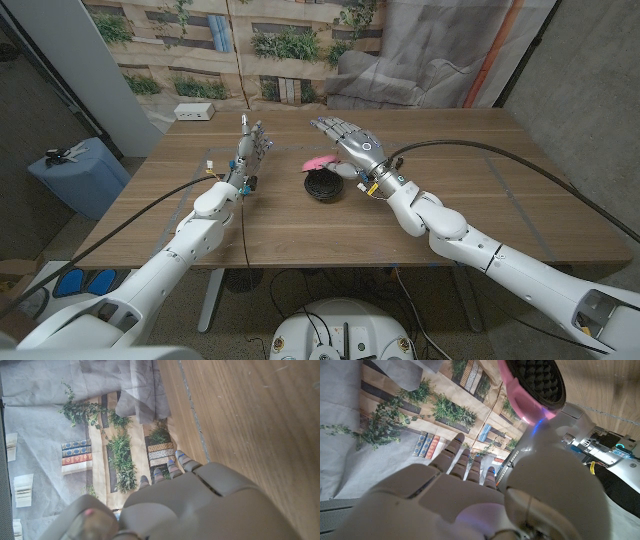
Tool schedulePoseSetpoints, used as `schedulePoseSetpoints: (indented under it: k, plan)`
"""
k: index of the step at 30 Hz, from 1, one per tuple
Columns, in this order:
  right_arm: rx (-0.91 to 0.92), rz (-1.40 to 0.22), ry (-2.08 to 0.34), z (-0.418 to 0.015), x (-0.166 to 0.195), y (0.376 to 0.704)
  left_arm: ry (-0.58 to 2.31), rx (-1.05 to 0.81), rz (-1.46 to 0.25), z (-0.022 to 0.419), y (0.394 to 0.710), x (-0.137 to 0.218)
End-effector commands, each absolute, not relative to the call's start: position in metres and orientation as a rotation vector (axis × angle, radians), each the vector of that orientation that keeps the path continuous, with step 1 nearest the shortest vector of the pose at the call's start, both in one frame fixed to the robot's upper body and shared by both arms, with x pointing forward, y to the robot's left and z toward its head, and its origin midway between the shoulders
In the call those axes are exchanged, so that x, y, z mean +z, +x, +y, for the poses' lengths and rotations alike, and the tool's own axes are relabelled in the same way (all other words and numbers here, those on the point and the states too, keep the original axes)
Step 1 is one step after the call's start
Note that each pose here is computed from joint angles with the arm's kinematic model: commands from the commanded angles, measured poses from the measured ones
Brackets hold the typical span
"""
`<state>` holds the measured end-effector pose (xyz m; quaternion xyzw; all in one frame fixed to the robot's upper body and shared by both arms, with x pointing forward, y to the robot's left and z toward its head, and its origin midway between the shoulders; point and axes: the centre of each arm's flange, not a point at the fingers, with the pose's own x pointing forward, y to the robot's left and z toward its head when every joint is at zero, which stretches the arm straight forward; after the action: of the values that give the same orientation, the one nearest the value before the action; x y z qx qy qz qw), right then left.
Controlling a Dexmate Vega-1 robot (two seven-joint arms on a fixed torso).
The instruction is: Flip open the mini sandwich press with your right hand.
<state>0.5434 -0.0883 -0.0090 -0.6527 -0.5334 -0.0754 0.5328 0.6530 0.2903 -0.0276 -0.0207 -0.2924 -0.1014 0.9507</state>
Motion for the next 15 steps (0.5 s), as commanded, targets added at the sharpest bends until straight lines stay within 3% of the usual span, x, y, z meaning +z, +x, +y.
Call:
schedulePoseSetpoints:
  k: [1,15]
  plan:
    - [-0.173,-1.280,-1.545,-0.0879,0.0003,0.5500,-0.042,-0.207,-0.594,0.2903,0.6528,-0.0277]
    - [-0.125,-1.280,-1.521,-0.0846,0.0093,0.5545,-0.042,-0.207,-0.594,0.2903,0.6529,-0.0277]
